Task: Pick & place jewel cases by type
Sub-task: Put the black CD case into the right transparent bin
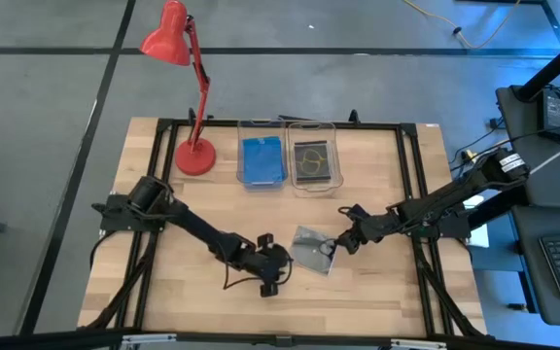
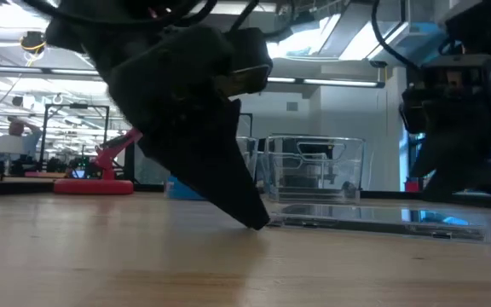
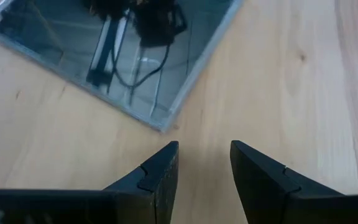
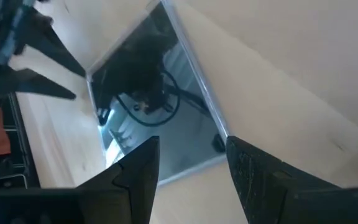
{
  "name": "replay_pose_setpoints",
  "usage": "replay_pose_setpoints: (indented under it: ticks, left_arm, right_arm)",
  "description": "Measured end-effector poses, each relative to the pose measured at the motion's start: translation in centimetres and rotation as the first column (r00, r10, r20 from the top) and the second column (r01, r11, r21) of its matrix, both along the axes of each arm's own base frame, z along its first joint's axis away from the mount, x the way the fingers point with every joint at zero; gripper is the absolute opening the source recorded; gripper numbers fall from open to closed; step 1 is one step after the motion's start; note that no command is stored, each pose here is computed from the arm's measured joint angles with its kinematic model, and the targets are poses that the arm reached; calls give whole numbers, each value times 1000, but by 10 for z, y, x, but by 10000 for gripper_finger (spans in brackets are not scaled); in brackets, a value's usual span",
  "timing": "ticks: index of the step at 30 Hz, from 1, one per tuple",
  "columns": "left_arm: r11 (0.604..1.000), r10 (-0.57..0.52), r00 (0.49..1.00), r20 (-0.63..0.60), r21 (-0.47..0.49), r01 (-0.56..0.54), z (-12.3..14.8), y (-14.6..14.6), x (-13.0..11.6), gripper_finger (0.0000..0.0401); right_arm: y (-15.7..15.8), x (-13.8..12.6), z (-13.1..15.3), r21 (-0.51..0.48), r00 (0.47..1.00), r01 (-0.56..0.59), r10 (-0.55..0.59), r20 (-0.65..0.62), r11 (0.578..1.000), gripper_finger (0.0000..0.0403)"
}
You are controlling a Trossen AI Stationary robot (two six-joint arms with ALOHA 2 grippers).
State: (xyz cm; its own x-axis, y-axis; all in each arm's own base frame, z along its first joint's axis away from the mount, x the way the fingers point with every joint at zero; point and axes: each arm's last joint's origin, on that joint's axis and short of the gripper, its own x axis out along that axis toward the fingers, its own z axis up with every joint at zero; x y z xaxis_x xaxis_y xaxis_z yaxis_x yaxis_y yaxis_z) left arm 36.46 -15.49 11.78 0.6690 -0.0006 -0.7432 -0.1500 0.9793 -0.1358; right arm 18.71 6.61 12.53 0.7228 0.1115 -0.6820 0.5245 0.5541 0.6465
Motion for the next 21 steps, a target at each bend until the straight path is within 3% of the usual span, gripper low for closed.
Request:
replay_pose_setpoints:
  ticks: [9,21]
  left_arm:
    - [989,140,990,-8,-53,-140,1,14,5,143]
    - [988,145,989,-12,-48,-146,1,27,10,143]
  right_arm:
    - [-3,-12,-14,40,997,-21,24,-72,999,190]
    - [-5,-14,-16,1,998,9,-8,-68,1000,190]
